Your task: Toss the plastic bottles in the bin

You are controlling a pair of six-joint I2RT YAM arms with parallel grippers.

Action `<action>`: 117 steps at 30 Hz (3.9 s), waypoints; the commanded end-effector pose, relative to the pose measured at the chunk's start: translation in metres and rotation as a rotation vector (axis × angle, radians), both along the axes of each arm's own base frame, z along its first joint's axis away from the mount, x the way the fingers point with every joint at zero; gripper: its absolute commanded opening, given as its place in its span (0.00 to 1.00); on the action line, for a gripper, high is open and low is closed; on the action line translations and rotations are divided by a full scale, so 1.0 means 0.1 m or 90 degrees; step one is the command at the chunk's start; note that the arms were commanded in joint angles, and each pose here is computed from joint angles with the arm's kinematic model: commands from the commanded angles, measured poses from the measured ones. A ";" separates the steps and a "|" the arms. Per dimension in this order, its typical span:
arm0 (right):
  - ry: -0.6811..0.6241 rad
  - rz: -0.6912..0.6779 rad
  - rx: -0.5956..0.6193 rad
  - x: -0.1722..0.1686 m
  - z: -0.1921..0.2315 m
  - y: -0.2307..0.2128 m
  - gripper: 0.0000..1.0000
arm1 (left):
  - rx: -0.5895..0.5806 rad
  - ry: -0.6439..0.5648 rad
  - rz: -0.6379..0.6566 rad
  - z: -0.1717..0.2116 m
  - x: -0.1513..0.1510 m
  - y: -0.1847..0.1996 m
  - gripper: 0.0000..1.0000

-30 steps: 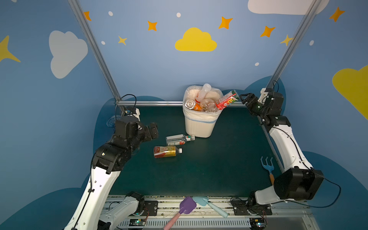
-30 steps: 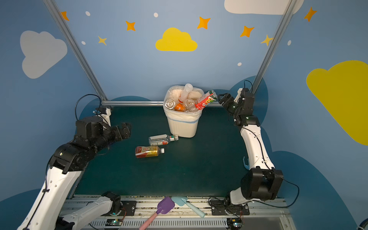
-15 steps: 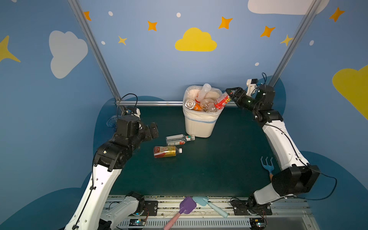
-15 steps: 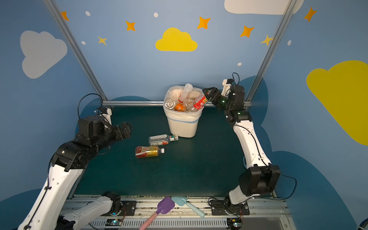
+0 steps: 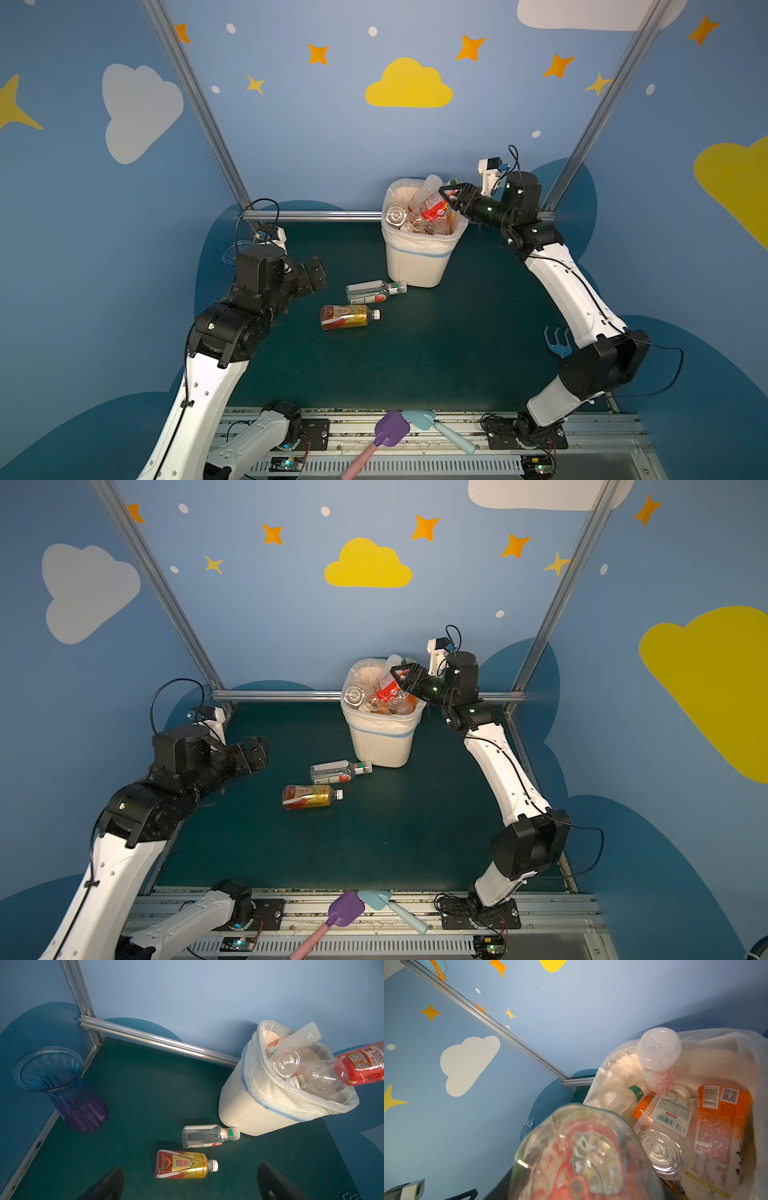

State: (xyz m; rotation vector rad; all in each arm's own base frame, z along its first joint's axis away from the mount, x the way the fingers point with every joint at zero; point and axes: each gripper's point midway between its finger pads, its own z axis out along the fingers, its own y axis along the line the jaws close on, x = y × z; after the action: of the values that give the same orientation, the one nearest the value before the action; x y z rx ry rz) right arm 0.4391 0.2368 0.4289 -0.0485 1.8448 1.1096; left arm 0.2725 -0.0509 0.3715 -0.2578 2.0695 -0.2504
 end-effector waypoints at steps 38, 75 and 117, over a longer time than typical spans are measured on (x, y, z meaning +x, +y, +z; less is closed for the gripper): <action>-0.209 -0.240 -0.386 -0.42 1.07 -0.86 0.89 | 0.038 0.045 0.019 -0.10 -0.04 0.11 1.00; 0.120 0.226 -0.398 -2.39 -1.31 -0.13 0.82 | -0.448 0.373 0.159 -2.22 -0.14 -0.48 1.00; 0.054 0.238 -0.487 -2.17 -1.31 -0.04 0.85 | -0.597 0.377 0.327 -3.01 0.60 -0.44 0.85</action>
State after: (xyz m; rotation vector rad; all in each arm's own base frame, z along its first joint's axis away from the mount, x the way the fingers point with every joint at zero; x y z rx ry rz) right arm 0.2177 0.2351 0.2907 -0.8201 2.3229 0.6014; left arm 0.3247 -0.0917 0.0666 -1.5941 2.1912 -0.8810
